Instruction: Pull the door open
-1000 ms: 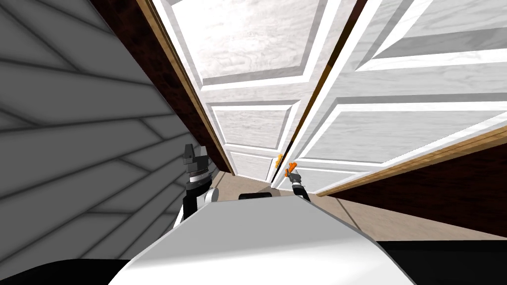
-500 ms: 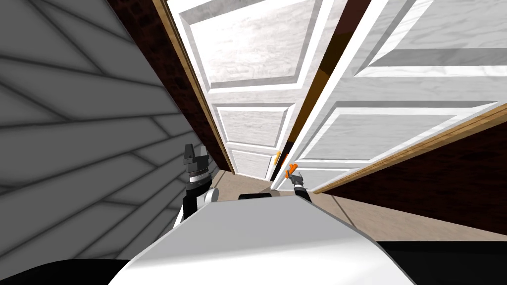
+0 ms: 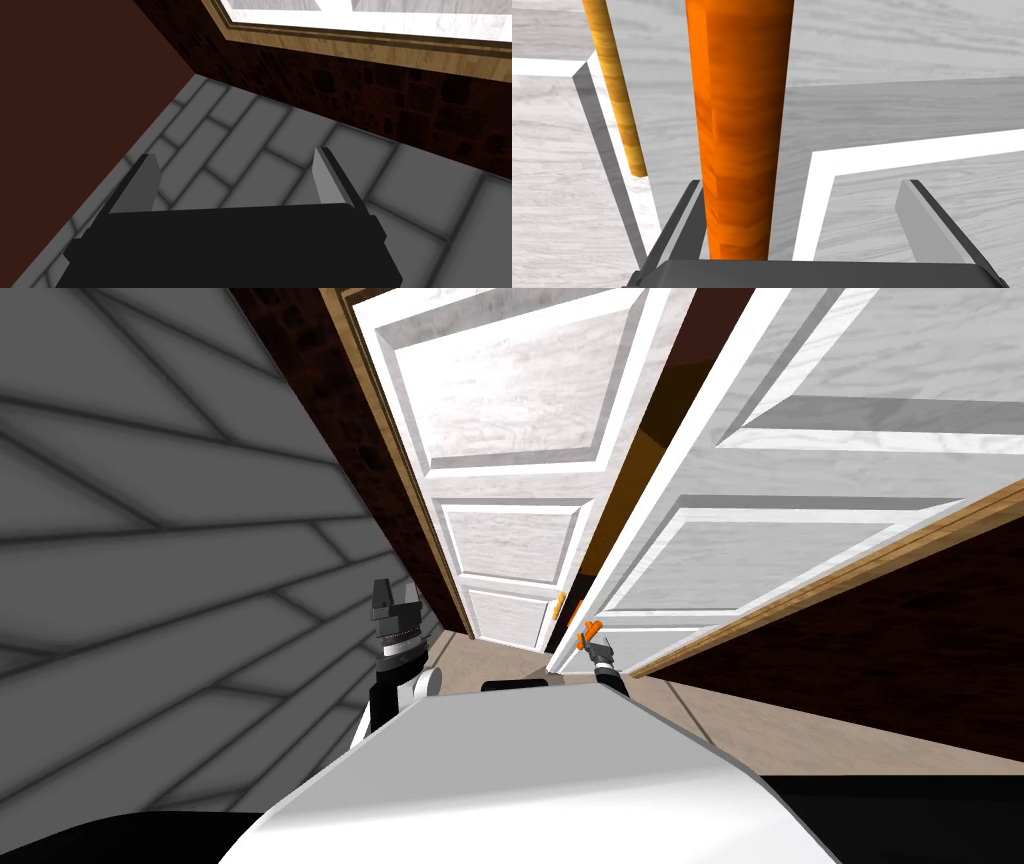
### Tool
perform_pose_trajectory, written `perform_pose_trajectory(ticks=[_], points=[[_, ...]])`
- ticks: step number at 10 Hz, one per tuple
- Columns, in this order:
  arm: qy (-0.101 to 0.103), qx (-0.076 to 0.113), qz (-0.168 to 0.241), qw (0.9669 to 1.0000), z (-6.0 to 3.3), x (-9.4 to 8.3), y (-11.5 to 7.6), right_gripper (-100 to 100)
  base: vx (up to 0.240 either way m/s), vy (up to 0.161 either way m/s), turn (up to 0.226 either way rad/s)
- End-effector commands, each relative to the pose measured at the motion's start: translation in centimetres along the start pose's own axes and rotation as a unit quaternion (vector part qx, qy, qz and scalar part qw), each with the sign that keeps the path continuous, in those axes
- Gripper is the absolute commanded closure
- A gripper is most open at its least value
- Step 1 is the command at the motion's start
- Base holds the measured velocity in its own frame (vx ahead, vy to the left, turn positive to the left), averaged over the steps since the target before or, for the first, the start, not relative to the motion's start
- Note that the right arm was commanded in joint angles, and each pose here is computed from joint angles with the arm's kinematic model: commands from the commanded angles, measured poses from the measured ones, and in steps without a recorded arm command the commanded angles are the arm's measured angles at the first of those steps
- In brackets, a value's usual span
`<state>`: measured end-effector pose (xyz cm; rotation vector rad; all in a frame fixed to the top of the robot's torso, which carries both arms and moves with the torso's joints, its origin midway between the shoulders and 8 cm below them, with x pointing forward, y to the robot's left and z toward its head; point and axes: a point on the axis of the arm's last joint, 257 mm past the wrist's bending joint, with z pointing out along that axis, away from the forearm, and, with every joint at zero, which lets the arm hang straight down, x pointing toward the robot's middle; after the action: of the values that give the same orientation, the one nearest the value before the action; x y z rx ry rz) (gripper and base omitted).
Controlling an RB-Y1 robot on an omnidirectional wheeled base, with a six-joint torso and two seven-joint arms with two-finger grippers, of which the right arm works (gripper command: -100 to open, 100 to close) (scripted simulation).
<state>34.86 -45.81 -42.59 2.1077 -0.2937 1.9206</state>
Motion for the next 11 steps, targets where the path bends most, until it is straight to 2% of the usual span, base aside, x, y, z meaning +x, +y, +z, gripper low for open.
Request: perform_pose_trajectory(ticks=[1, 5, 6, 7, 11], points=[[-0.015, -0.019, -0.013, 0.9996, -0.94, -0.4, 3.2, 100, -0.084, 0.02, -0.012], [-0.023, -0.024, -0.017, 0.9993, -1.77, -1.0, 4.0, 100, -0.02, 0.006, -0.013], [-0.01, -0.019, -0.011, 0.9997, -1.18, 0.0, 3.3, 100, -0.037, 0.002, -0.019], [-0.023, -0.024, -0.017, 0.9993, -1.77, -1.0, 4.0, 100, -0.018, -0.001, 0.021], [-0.026, -0.027, -0.019, 0.9991, -2.08, -1.2, 4.5, 100, -0.014, -0.002, -0.001]])
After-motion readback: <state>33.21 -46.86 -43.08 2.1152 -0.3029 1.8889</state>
